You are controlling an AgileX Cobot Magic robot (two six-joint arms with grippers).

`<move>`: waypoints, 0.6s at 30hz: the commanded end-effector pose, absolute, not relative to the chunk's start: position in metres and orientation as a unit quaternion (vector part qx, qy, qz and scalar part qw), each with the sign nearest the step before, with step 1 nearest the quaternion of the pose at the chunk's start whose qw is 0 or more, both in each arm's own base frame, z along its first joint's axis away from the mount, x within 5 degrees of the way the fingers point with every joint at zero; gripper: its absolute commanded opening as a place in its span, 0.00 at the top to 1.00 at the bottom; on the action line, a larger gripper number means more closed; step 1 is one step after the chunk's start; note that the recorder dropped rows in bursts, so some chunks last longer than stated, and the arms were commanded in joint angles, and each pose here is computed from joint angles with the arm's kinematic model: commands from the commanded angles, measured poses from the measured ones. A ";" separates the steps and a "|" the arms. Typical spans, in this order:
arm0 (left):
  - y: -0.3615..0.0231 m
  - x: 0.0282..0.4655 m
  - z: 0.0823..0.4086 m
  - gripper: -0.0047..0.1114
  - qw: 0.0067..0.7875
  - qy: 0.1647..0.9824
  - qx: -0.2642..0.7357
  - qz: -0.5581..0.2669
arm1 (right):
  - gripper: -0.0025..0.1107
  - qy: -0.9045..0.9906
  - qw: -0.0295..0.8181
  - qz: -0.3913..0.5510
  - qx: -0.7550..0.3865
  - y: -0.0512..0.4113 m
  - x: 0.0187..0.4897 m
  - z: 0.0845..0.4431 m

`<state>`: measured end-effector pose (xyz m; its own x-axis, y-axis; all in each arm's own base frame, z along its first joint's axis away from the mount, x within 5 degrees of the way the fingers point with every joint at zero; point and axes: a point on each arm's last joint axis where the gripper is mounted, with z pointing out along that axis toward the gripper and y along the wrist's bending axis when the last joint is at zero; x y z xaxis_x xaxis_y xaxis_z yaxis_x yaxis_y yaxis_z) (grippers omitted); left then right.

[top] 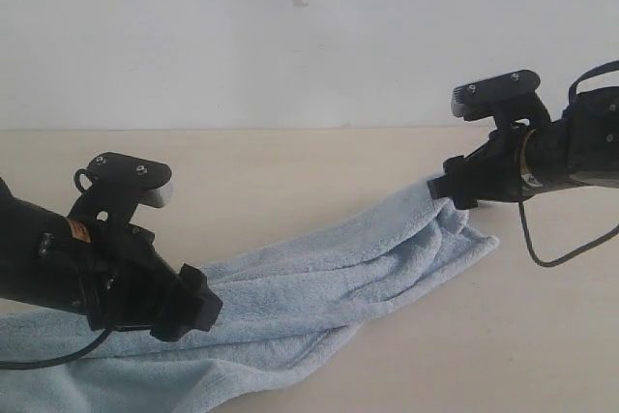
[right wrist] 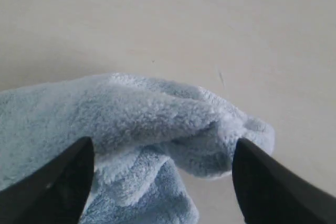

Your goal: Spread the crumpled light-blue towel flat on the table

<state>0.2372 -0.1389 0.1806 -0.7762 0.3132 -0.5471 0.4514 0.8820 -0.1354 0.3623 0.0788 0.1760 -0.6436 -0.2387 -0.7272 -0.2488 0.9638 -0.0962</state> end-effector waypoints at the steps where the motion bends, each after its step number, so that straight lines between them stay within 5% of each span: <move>1: -0.141 0.238 0.183 0.41 0.271 0.931 0.202 -0.135 | 0.36 0.903 0.414 0.010 -0.118 0.076 0.363 0.187; 11: -0.141 0.238 0.183 0.41 0.272 0.931 0.201 -0.135 | 0.36 0.866 0.491 0.004 -0.093 0.067 0.334 0.256; 18: -0.141 0.238 0.183 0.41 0.272 0.931 0.201 -0.135 | 0.55 0.913 0.406 -0.025 -0.018 0.052 0.310 0.216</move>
<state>0.2372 -0.1389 0.1806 -0.7771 0.3114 -0.5470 0.4500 0.8825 -0.1370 0.3180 0.0571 0.2369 -0.5952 -0.0954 -0.7979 -0.0651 0.9954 -0.0705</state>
